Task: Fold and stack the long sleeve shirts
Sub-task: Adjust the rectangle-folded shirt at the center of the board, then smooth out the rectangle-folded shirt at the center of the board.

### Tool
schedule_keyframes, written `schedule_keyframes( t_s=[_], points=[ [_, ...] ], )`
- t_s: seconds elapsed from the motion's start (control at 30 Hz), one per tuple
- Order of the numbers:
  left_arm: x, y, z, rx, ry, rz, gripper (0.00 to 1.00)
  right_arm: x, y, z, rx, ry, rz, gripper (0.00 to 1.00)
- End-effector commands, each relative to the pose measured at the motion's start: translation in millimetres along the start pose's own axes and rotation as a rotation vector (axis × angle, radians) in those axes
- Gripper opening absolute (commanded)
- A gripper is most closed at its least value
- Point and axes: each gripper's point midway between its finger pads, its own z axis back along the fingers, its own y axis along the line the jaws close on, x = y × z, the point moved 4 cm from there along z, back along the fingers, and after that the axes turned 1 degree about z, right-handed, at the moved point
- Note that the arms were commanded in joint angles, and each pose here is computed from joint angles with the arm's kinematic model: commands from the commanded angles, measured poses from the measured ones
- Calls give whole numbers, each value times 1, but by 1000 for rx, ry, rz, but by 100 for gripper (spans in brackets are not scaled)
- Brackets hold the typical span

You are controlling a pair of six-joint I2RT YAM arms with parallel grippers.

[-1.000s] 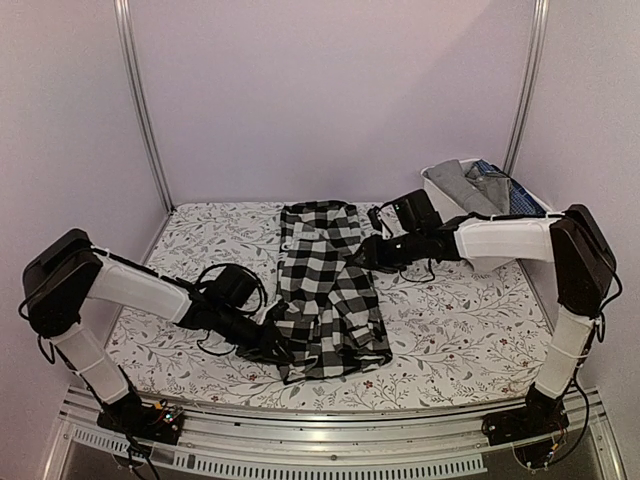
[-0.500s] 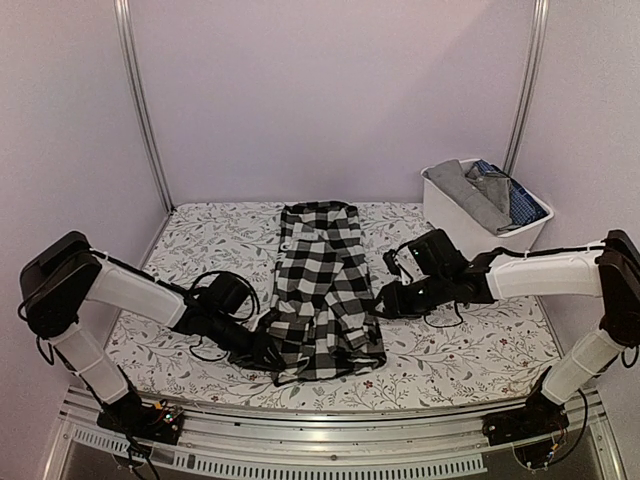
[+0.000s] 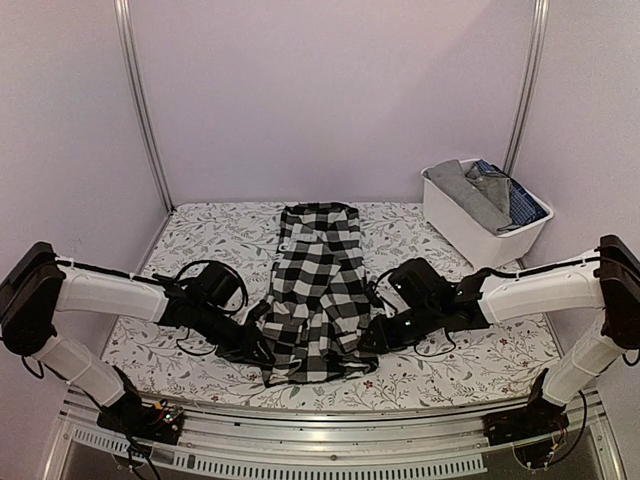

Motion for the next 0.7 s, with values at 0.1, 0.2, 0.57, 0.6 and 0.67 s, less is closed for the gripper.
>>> schedule_keyframes(
  t_s=[0.1,0.2,0.57,0.6,0.67],
  points=[
    [15,-9,19,30,-68,-9,21,-31,3,-29,15,113,8,18],
    [19,-5,25,44,-99,8,21,-47,-6,-36,7,156,-22,18],
    [22,25,29,94,-137,69,28,-19,13,-5,-9,43,-12,31],
    [22,25,29,81,-138,71,29,-15,15,1,-8,20,-11,34],
    [21,27,27,63,-135,78,30,-11,15,7,-16,-7,-20,42]
  ],
)
